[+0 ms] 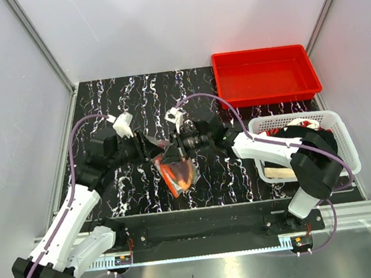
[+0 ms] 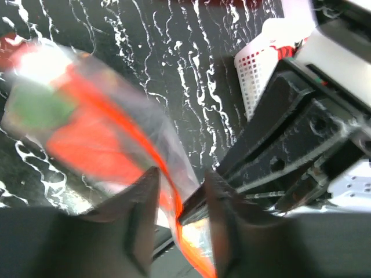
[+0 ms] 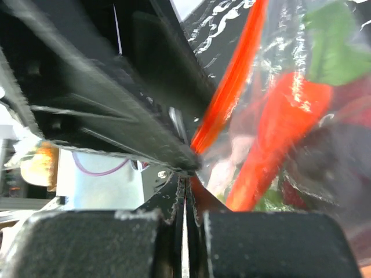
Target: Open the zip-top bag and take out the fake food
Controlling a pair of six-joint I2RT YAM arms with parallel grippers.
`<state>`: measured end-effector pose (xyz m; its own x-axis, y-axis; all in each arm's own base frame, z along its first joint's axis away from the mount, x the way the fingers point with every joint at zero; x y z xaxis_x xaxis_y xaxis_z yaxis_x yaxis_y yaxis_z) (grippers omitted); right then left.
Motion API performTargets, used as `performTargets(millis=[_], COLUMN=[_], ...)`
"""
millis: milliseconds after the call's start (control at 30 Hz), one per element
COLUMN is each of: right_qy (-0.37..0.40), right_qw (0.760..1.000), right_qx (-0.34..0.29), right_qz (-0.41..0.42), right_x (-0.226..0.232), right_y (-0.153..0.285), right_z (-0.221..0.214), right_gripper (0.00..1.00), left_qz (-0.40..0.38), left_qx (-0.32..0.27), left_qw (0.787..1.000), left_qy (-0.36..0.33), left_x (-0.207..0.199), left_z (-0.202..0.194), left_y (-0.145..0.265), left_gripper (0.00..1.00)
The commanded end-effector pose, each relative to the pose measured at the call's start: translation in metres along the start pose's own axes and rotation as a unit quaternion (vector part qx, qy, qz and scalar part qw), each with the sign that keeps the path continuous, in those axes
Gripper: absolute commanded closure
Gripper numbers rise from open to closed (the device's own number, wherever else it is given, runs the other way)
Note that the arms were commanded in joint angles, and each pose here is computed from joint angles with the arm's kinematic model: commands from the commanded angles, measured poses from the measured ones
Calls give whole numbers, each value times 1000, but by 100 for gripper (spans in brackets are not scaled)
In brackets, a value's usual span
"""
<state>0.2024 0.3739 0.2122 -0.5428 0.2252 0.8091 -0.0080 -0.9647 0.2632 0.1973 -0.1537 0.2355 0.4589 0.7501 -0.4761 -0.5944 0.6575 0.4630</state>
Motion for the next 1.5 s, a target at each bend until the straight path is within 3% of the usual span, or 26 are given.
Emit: performTargets(millis=[0,100,200,267,333,500,600,700,733,833,900,933,967,1033,1100,1167,1267,1400,1467], right_qy=[-5,-13,-16,-16,-23,-18,-4,0,2,7,7,6,8,15,23,22,8,-29,-40], right_qw=[997,996,995,995,996,999,1000,997,996,993,991,991,991,991,990,990,993,998,998], right_qx=[-13,-1,0,-1,0,5,14,22,15,5,6,8,6,-3,-8,-1,25,36,29], right_qz=[79,92,94,94,85,45,-21,-69,-92,-117,-134,-135,-136,-136,-135,-136,-117,-39,-41], right_x=[20,20,21,21,19,11,13,20,20,11,4,4,5,8,10,7,3,6,-6], right_y=[16,17,16,16,16,15,13,10,12,18,20,21,21,22,21,17,-2,-32,-44], right_z=[14,14,14,15,15,6,-8,-29,-33,-39,-42,-43,-42,-38,-33,-33,-33,-31,-30], right_gripper=[100,100,100,100,100,79,61,51,43,36,33,32,29,26,23,22,23,33,33], left_qz=[-30,-31,-32,-24,-15,-15,-21,-22,-21,7,90,178,203,271,294,326,374,379,387], left_qx=[-41,-35,-26,-28,-31,-24,-23,-23,-21,-27,-14,-36,-52,-52,-54,-64,-55,-25,-11], left_qw=[998,998,999,999,999,999,999,999,999,999,995,982,974,954,944,931,906,901,897], left_qy=[-37,-33,-27,-26,-25,-20,-16,-18,-18,-17,34,55,89,120,139,150,190,208,213], left_x=[-15,-14,-14,-12,-9,-7,-8,-8,-7,-1,13,31,32,45,45,50,55,55,59], left_z=[19,18,18,18,18,15,14,14,13,14,6,8,7,-6,-16,-25,-39,-50,-57], left_y=[12,10,6,6,6,2,0,0,-1,2,13,22,34,51,68,86,103,102,98], left_gripper=[44,35,34,44,63,79,82,85,86,88,81,59,47,28,20,1,1,5,5])
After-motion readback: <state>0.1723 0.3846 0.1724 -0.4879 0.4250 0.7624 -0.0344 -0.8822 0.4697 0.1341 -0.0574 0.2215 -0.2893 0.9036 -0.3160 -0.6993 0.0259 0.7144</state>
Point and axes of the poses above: each gripper's point midway between its finger pads, its own y axis back along the fingers, its own x axis along the line the jaws close on, z = x × y, the point moved 5 cm from there along y, back along the fingers, and after that the axes turned 15 degrees about -y, right-handed, at the moved point
